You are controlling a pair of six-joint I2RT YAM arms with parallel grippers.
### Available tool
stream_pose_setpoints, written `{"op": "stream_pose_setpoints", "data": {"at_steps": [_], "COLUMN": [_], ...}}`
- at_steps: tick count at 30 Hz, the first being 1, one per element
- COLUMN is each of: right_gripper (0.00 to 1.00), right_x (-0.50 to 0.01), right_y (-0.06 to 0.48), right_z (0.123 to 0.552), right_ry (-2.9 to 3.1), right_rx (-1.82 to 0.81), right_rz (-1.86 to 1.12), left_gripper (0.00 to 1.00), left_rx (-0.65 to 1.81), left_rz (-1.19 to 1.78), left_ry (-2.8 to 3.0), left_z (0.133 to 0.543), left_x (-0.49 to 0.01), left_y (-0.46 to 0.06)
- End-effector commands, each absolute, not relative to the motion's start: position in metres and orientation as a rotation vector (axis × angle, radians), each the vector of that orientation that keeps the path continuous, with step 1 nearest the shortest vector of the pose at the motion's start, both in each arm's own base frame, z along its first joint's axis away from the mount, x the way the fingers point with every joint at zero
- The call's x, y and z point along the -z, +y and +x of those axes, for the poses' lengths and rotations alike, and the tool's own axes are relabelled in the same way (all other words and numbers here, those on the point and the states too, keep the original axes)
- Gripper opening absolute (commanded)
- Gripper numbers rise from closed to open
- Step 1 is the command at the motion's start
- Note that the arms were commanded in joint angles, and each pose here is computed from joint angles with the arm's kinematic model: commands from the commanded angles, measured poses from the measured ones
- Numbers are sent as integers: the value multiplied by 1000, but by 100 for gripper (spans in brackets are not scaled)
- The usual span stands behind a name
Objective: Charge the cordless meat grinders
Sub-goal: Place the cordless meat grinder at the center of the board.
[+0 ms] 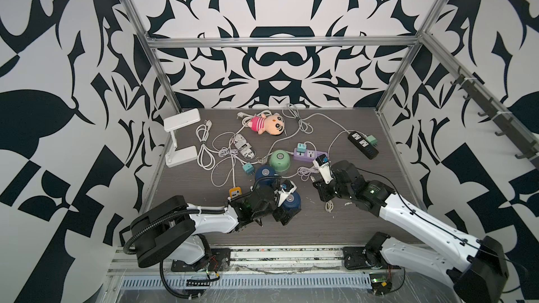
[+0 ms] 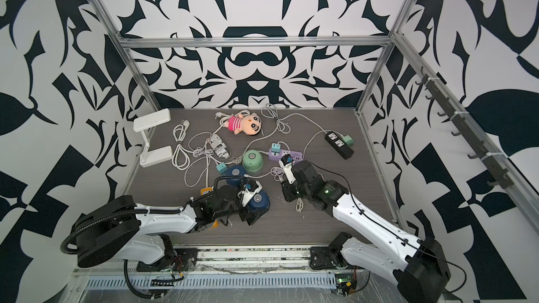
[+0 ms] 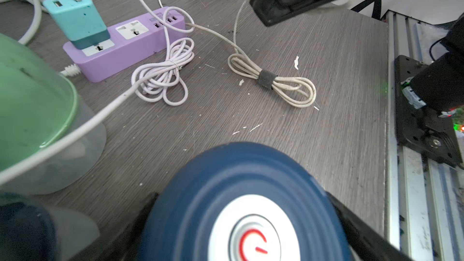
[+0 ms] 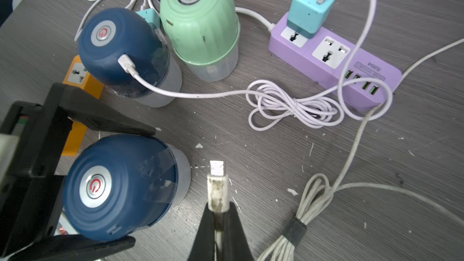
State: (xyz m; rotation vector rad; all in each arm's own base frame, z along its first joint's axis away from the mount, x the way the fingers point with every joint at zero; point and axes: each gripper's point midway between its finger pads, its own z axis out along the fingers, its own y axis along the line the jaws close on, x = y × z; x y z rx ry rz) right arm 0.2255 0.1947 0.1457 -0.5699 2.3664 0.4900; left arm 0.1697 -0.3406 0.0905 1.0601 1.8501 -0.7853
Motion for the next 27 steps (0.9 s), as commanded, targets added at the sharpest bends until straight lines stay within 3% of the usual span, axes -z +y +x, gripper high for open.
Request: {"op": "stream_pose_setpoints", "data": {"at_steps": [1, 18, 27], "right_gripper": [0, 0, 0], "right_x": [-149, -144, -142], "right_y": [193, 201, 200], "right_z": [231, 235, 235], "right_ry": [2340, 2364, 2353], "right_rx": [-473, -493, -496], "right_rz": [-541, -546, -537], "left_gripper": [99, 99, 99], "left_rx": [797, 721, 701], "left_rz": [1056, 1038, 1019], "left_ry": [1823, 1908, 1880], "left_z": [162, 160, 170], "left_x": [-87, -51, -75], "left_y": [-343, -337, -349]}}
